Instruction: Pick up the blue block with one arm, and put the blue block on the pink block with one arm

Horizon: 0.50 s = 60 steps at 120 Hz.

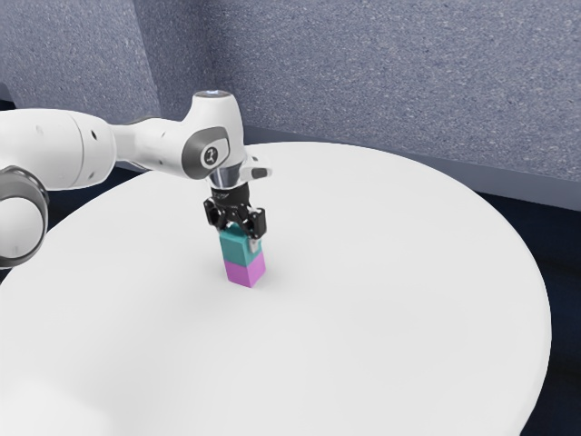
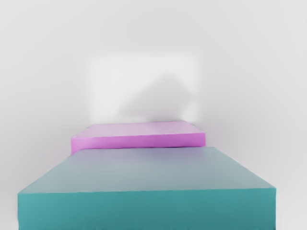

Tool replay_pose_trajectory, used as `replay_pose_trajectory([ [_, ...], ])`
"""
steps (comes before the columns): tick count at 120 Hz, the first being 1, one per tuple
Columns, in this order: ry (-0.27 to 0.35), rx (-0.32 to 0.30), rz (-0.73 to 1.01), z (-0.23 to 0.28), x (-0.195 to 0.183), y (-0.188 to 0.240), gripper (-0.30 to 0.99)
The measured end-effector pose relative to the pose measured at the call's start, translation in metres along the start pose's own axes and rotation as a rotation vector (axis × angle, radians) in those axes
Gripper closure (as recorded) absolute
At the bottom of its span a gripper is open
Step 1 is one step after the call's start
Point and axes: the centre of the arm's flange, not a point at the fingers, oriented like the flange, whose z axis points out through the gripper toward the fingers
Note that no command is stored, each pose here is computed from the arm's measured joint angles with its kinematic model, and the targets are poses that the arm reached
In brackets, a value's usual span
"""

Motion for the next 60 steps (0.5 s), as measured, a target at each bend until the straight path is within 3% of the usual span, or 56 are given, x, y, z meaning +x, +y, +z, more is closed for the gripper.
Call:
replay_pose_trajectory([
  [30,0.007,-0.003,0.008,-0.007,-0.001,0.0,0.06],
  [60,0.085,0.029,0.005,-0.087,-0.016,-0.001,0.02],
])
